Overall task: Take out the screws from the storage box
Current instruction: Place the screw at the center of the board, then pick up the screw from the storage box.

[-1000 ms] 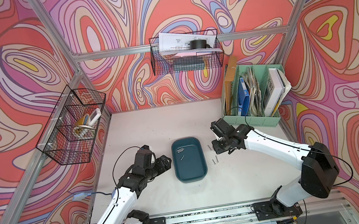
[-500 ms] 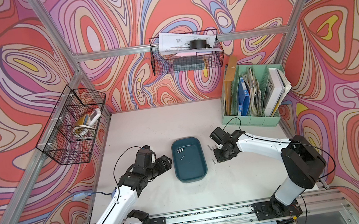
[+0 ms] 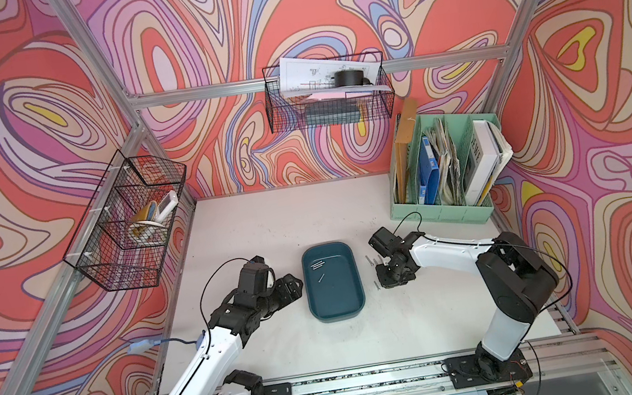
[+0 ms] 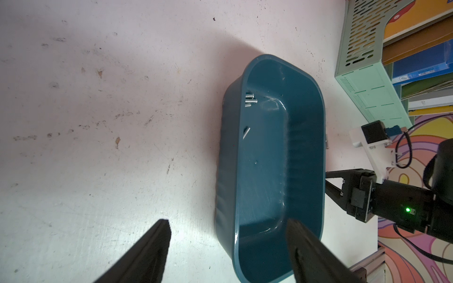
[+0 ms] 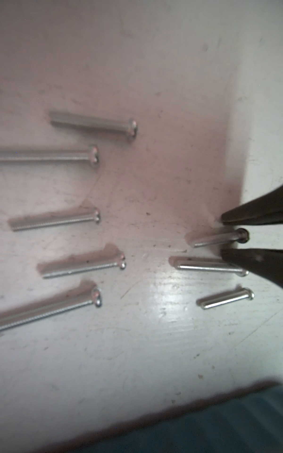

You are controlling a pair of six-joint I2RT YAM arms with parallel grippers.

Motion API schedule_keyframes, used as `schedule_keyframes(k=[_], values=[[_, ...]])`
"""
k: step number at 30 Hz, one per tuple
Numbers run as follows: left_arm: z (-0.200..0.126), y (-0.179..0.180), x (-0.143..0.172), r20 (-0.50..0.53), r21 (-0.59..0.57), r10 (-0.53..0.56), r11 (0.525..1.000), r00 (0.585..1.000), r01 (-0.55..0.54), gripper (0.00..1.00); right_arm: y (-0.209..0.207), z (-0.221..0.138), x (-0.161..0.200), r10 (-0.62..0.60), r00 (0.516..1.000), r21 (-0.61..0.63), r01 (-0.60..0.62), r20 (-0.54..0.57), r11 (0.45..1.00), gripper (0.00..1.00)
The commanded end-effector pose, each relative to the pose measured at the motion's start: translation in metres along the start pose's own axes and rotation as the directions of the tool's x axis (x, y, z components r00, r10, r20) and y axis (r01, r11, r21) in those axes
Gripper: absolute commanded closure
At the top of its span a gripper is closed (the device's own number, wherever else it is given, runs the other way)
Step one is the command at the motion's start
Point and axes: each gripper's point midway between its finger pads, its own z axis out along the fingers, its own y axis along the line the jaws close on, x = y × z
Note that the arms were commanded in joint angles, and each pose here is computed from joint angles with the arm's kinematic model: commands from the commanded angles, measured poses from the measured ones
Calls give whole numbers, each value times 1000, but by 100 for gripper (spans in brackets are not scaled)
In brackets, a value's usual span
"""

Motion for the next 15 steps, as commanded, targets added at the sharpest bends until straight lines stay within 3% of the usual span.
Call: schedule_keyframes(k=[1, 4, 9, 15], values=[[3, -1, 2, -7, 9, 5, 1000, 1000, -5, 20, -3, 0, 2, 16, 1000, 3, -16, -6, 1000, 74], [1, -2, 0, -2, 13, 9, 1000, 1000, -9, 20, 0, -14, -4, 22, 999, -15, -22, 25, 1000, 69], [0, -5, -1, 0, 20, 14, 1000, 1000, -14, 20, 10, -57, -21, 48, 992, -72, -40, 115, 997, 68], [1, -5, -2, 0, 16, 13, 1000, 1000, -13, 20, 37, -114, -44, 196, 962, -233, -149, 193, 961, 68]])
